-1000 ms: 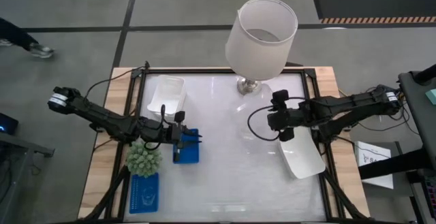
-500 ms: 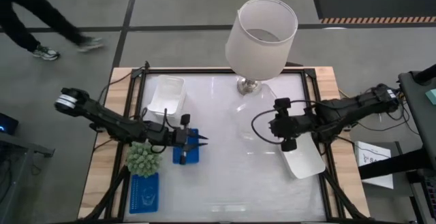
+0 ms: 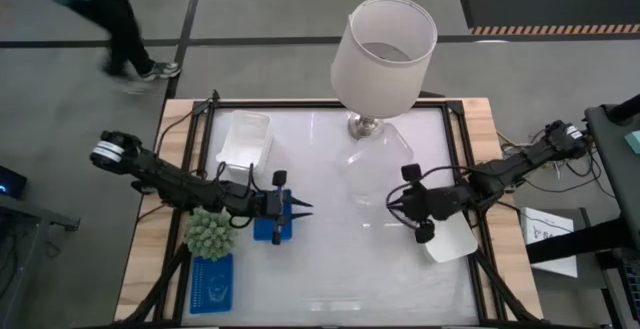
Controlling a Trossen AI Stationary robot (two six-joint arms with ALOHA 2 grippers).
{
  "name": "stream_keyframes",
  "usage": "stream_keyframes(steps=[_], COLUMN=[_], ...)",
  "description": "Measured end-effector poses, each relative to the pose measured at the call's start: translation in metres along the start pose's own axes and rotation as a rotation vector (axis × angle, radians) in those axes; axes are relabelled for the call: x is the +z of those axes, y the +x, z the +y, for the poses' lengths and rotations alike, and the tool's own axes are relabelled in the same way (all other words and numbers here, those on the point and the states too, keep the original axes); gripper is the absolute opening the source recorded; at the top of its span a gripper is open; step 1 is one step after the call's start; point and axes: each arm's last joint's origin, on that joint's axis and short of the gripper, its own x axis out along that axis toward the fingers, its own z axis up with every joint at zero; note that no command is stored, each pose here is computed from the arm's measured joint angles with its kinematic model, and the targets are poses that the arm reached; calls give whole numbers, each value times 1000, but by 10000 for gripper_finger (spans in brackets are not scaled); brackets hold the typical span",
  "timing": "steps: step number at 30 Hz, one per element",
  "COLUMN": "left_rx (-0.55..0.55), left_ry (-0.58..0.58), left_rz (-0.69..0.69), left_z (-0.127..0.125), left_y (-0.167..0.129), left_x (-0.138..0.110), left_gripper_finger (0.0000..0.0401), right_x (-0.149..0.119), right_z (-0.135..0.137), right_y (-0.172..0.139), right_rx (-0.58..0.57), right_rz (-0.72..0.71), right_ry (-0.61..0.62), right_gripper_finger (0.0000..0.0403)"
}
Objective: Stack baskets by color
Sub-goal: Stack the bottom transparent bin on the stacked transparent bins
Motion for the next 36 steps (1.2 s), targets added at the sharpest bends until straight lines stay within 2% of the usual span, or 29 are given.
stream_keyframes(steps=[2, 6, 8, 15, 23, 32, 36], left_rx=[0, 11, 12, 17, 19, 21, 28], left_ry=[4, 16, 19, 20, 19, 19, 35], left_rz=[2, -20, -23, -22, -22, -21, -34], left_z=[0, 1, 1, 3, 3, 4, 6], left_y=[1, 2, 2, 2, 2, 3, 10], left_x=[-1, 0, 0, 0, 0, 1, 11], left_gripper_finger=[65, 65, 65, 65, 65, 65, 65], right_x=[-8, -22, -25, -34, -41, -44, -49], right_z=[5, 11, 10, 4, 1, 2, 2], right_y=[7, 18, 16, -2, -10, -8, -11], right_rx=[0, -21, -36, -42, -46, -56, -55], right_rz=[-87, -232, -287, -357, -397, -405, -450], right_ry=[9, -111, -131, -67, -52, -99, -112], right_gripper_finger=[9, 9, 9, 9, 9, 9, 9])
